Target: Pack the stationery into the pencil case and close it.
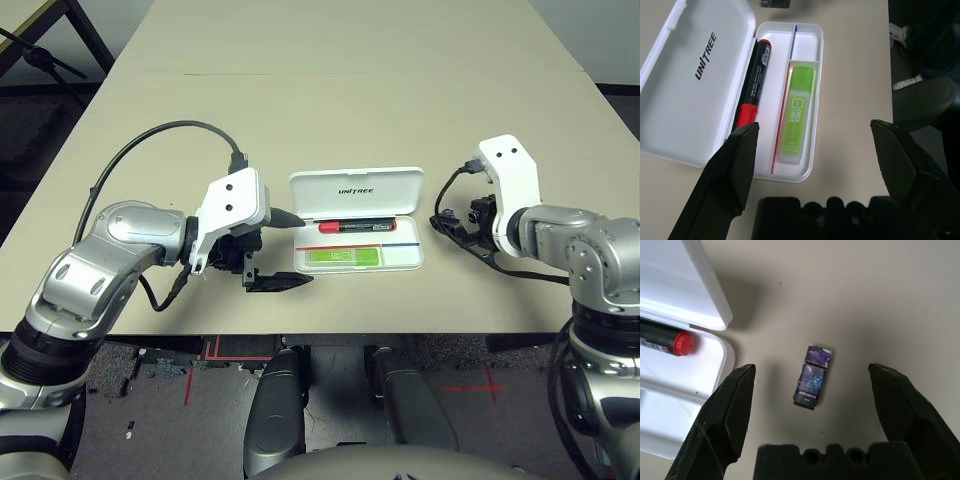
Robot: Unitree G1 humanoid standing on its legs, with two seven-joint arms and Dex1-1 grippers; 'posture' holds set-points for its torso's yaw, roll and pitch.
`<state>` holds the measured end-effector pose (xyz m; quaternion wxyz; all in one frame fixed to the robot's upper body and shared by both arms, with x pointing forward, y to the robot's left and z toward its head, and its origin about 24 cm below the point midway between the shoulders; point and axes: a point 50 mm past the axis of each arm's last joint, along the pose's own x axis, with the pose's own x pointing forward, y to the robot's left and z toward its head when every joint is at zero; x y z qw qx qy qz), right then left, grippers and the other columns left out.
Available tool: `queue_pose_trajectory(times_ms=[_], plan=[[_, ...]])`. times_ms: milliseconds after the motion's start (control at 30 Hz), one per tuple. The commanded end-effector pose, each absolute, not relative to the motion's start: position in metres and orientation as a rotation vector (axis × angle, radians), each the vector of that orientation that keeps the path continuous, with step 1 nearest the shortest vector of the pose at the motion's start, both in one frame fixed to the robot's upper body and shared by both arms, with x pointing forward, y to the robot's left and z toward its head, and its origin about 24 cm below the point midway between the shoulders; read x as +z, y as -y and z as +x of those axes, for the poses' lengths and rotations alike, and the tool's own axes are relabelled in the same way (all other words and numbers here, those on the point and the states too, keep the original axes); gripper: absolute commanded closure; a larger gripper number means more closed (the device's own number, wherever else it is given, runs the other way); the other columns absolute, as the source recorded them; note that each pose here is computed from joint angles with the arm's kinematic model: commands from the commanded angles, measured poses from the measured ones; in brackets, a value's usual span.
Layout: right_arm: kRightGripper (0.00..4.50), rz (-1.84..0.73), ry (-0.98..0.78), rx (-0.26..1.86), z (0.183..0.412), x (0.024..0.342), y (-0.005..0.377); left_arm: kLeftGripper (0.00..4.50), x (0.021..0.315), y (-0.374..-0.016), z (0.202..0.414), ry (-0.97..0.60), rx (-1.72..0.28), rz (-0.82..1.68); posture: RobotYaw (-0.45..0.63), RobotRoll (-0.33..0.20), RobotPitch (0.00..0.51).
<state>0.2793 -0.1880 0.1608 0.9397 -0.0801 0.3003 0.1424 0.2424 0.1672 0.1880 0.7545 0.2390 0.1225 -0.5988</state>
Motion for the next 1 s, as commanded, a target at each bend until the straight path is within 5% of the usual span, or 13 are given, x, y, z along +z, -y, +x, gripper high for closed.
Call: queue_pose_trajectory(times_ms=[33,533,700,933,1000], plan=[[0.0,-0.17,-0.644,0.284,0.281,0.152,0.187,0.01,0.185,-0.165,0.238,-0.271,-1.315,0.537,0.02,0.0,0.206],[0.07,-0.181,-0.699,0.307,0.286,0.126,0.183,0.0,0.183,-0.165,0.235,-0.279,-1.318,0.537,0.03,0.0,0.21],[1.28,-0.185,-0.701,0.303,0.285,0.122,0.185,0.0,0.182,-0.165,0.235,-0.282,-1.321,0.539,0.03,0.0,0.21],[3.93,-0.21,-0.698,0.305,0.283,0.123,0.194,0.0,0.182,-0.163,0.235,-0.284,-1.33,0.54,0.02,0.0,0.21],[4.18,-0.231,-0.69,0.308,0.283,0.125,0.198,0.0,0.181,-0.163,0.235,-0.286,-1.332,0.541,0.02,0.0,0.21]])
